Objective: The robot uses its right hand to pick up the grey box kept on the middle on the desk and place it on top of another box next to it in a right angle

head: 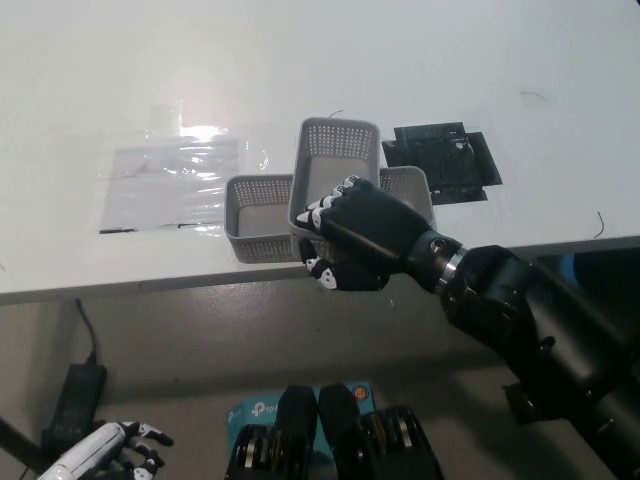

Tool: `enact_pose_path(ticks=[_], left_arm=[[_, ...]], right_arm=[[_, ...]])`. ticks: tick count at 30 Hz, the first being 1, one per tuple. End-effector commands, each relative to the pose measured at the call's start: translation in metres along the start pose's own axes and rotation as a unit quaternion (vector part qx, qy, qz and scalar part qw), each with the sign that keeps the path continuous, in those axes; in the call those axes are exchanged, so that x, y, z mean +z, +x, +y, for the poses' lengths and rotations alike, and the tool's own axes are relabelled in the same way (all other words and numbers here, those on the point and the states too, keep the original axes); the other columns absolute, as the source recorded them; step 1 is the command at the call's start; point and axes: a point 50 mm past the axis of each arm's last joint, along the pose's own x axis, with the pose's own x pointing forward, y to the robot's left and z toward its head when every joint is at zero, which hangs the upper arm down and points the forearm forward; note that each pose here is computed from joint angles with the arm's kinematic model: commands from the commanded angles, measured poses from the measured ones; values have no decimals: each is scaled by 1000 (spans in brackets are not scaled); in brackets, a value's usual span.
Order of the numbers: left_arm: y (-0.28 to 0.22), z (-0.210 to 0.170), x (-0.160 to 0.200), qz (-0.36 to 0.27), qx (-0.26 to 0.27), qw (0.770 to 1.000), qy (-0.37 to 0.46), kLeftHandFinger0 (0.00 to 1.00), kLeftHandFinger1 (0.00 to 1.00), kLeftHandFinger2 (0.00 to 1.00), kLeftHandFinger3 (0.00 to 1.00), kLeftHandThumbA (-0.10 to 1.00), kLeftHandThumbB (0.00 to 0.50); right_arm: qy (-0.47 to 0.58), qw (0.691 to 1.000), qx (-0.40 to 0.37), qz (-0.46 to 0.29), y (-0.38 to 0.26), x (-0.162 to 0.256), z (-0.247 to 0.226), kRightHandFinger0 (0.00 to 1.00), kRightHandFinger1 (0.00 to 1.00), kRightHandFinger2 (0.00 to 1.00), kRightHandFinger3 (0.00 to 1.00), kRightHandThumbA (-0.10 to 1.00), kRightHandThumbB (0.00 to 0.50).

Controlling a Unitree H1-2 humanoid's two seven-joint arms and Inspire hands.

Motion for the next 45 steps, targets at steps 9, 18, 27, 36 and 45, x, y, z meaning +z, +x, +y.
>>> enact_pose_path(ticks=[9,18,27,36,45], left_arm=[[-7,15,0,2,4,1000,18,397,429,568,672,267,337],[-7,12,-2,7,0,1000,16,418,441,586,679,270,335],[-7,11,-2,7,-2,1000,12,400,428,563,681,272,333],[-8,9,-2,2,2,1000,10,389,418,563,670,264,333],[-8,4,-4,3,-1,1000,9,369,401,543,679,256,320]], right_arm=[[-52,998,16,-13,2,-17,-21,2,307,581,434,-100,0],[-57,998,25,-7,-2,-9,-19,296,531,717,978,-100,57],[-60,998,34,-4,-4,-1,-18,865,1000,1000,1000,220,82],[-72,996,50,6,-5,-1,-23,916,1000,1000,1000,279,136],[-79,995,52,7,-12,-2,-28,848,1000,1000,1000,299,140]])
